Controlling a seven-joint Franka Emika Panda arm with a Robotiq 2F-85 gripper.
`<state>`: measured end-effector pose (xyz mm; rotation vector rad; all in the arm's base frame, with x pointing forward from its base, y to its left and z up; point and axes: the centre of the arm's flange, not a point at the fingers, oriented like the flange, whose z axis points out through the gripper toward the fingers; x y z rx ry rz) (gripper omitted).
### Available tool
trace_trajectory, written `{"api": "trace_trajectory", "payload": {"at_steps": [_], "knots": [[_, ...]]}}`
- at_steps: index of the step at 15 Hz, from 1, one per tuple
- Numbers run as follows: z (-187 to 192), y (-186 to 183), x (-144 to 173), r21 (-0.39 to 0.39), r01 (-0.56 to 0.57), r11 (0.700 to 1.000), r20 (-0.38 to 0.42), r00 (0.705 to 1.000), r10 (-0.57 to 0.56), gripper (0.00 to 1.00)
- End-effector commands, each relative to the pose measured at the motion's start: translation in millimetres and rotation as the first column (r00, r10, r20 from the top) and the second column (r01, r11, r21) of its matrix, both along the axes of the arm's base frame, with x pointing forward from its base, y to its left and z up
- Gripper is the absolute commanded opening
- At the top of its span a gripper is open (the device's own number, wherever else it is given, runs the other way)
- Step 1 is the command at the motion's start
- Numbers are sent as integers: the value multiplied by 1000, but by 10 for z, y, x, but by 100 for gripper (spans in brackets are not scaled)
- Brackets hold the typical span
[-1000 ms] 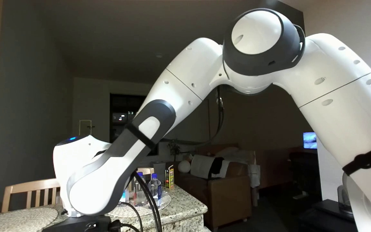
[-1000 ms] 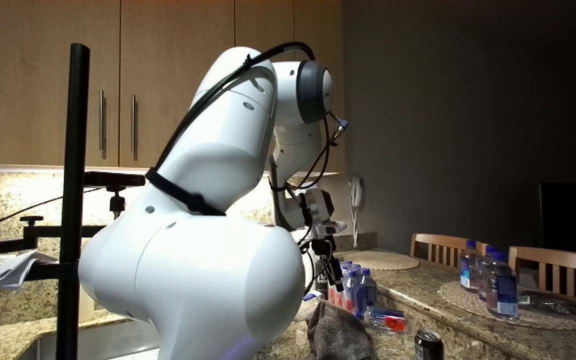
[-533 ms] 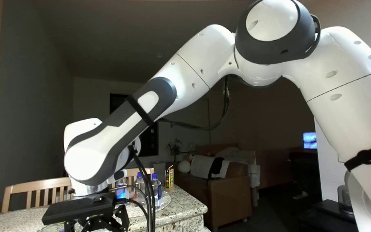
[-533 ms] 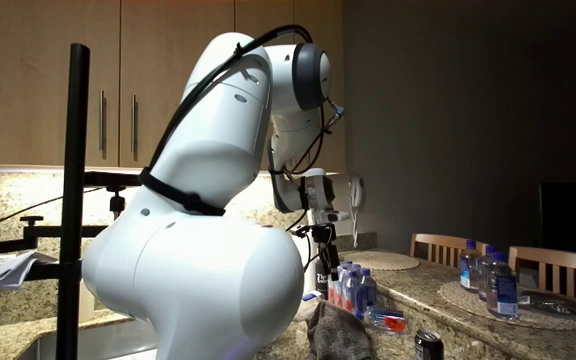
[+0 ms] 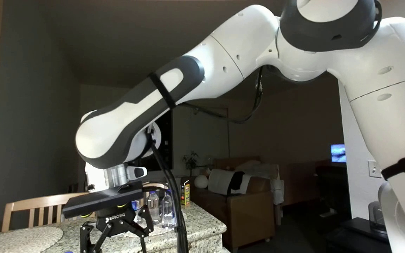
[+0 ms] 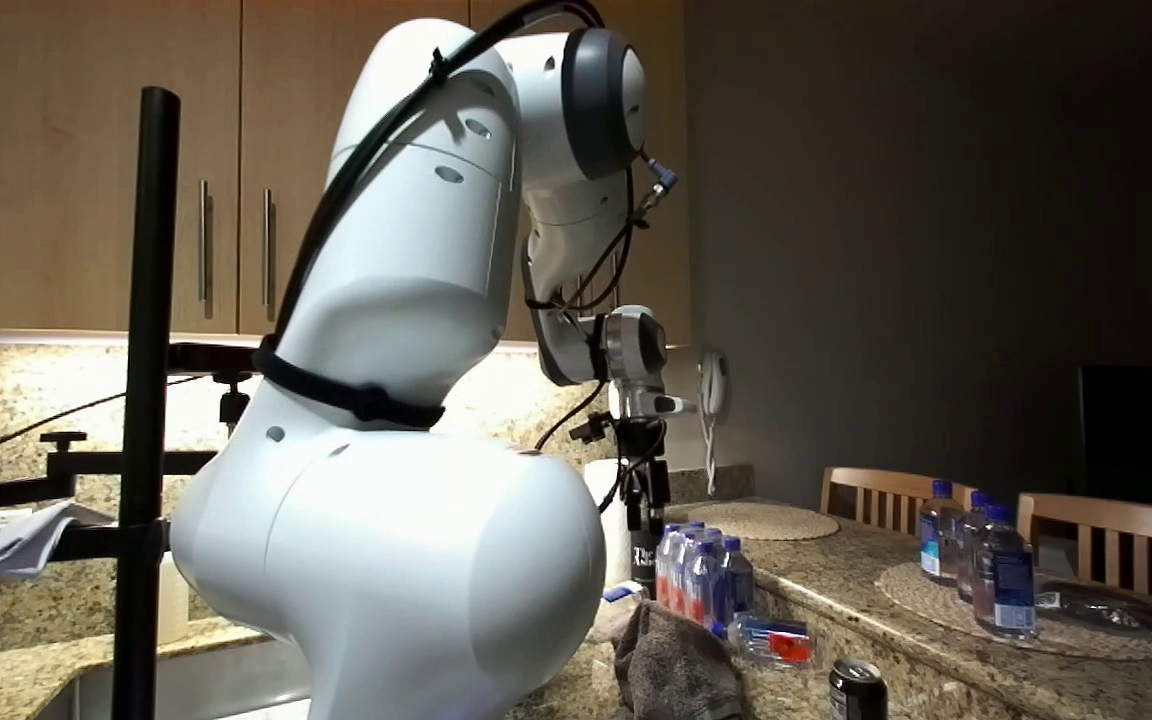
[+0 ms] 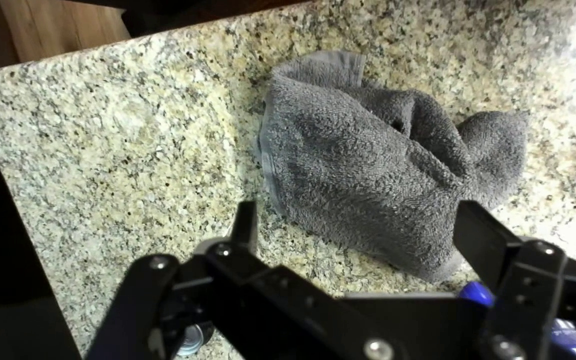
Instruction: Move the cloth to the left on the counter
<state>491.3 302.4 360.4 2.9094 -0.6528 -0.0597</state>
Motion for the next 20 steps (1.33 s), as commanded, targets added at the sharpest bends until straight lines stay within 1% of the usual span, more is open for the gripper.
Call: {"api": "trace_trajectory", "payload": {"at_steps": [1,5,6,20], "knots": [[149,-263,-249,20,-53,998,-17,998,54,100],[147,-474,-265,18,-84,996,-23,996,85,100],[102,-269,-143,-7,-59,998,-8,998,59,100],[94,-264,-141,-6,-63,998,-10,998,62,100]]}}
